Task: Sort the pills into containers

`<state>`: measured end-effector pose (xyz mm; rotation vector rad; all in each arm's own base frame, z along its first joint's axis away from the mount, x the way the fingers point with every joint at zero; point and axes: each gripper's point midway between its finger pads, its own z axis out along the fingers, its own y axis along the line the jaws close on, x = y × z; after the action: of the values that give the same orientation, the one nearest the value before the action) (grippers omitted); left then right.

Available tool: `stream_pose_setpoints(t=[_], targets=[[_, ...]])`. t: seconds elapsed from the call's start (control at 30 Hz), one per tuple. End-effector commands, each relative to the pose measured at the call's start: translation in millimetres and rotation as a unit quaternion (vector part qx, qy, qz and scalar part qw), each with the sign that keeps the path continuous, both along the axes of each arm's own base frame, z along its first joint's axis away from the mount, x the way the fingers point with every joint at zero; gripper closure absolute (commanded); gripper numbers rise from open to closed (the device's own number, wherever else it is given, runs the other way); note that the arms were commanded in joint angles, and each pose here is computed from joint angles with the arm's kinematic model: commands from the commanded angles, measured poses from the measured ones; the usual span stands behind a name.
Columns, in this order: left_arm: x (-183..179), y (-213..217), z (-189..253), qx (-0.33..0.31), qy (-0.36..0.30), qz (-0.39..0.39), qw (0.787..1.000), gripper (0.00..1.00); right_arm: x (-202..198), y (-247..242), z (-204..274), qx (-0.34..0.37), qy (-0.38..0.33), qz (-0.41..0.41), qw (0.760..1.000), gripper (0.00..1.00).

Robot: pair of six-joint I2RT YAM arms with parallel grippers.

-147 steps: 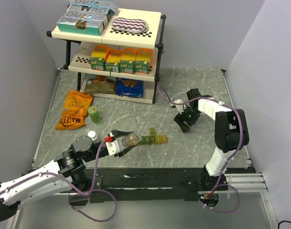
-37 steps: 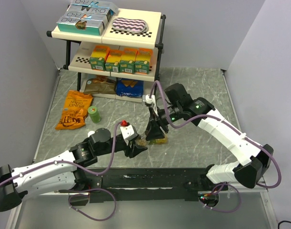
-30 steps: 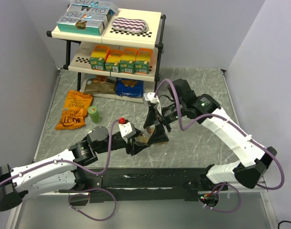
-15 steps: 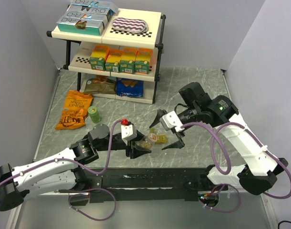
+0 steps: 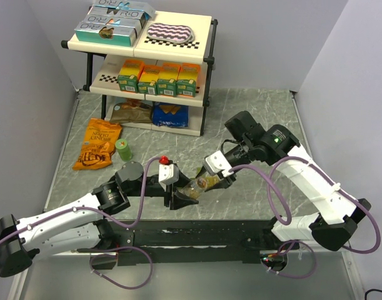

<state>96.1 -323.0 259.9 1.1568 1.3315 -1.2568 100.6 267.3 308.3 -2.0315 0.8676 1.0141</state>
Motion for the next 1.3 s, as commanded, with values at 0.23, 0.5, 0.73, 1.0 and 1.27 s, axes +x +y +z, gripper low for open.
stream_pose_setpoints(t=[0.23, 0.5, 0.73, 1.0, 1.27], targets=[[31.2, 7.2, 46.3, -0.056, -0.055, 0.09, 0.993, 0.99, 1.6, 15.2, -6.5, -0.039, 0.093, -0.058, 0.993, 0.71], [73.9, 25.0, 79.4, -0.12, -0.091, 0.239, 0.959, 0.99, 24.9, 35.0, -15.9, -0.102, 0.259, -0.206, 0.938, 0.76], [96.5, 28.2, 99.6, -0.183, -0.07, 0.313, 0.93, 0.99, 48.9, 43.1, -30.1, -0.093, 0.326, -0.275, 0.9, 0.76], [96.3, 14.4, 88.1, -0.146, -0.071, 0.296, 0.941, 0.99, 52.5, 37.8, -8.7, -0.081, 0.292, -0.259, 0.917, 0.51], [74.2, 12.6, 62.2, -0.108, -0.059, 0.242, 0.963, 0.99, 44.1, 2.8, 55.7, 0.003, 0.194, -0.208, 0.959, 0.02]])
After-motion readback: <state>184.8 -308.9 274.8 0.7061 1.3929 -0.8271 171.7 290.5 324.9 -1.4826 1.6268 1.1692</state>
